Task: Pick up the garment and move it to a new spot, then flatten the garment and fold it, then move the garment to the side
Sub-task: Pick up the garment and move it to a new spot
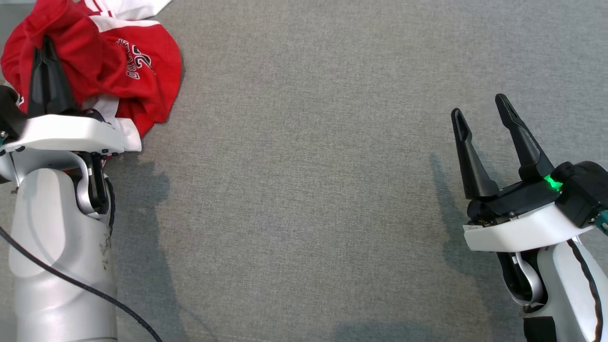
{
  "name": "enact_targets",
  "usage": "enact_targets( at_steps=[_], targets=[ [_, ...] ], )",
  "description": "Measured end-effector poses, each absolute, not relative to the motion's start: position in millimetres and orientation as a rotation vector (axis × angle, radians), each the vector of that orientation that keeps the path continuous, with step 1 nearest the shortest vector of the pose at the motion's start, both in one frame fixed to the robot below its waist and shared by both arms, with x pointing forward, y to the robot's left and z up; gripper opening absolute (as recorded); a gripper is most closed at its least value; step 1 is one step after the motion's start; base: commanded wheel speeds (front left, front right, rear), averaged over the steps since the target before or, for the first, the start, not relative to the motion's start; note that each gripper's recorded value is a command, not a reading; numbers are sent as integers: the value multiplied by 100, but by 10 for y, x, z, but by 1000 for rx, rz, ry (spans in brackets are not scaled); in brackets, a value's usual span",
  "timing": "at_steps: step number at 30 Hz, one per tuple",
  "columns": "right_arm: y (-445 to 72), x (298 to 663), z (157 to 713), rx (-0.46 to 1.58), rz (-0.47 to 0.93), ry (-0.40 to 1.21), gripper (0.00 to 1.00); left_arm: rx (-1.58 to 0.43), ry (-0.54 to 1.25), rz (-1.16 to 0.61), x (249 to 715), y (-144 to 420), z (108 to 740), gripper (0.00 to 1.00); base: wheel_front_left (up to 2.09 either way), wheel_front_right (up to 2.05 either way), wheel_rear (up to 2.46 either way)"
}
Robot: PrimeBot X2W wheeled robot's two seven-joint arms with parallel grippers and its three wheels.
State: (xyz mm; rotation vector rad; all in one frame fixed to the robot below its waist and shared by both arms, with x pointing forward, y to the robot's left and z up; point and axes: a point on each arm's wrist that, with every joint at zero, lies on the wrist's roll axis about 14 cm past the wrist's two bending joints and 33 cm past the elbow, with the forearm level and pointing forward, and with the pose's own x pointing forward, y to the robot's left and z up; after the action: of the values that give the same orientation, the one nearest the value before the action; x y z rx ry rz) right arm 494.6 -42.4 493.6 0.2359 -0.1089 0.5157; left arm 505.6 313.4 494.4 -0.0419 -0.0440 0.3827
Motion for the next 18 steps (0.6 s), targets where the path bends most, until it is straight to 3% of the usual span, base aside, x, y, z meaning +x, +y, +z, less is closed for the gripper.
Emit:
enact_targets(
  at_steps=[18],
  targets=[
    [-720, 4744, 5264, 266, 414, -163, 100, 33, -321, 244, 5078, 2774, 5913, 0, 0, 0, 0]
  ],
)
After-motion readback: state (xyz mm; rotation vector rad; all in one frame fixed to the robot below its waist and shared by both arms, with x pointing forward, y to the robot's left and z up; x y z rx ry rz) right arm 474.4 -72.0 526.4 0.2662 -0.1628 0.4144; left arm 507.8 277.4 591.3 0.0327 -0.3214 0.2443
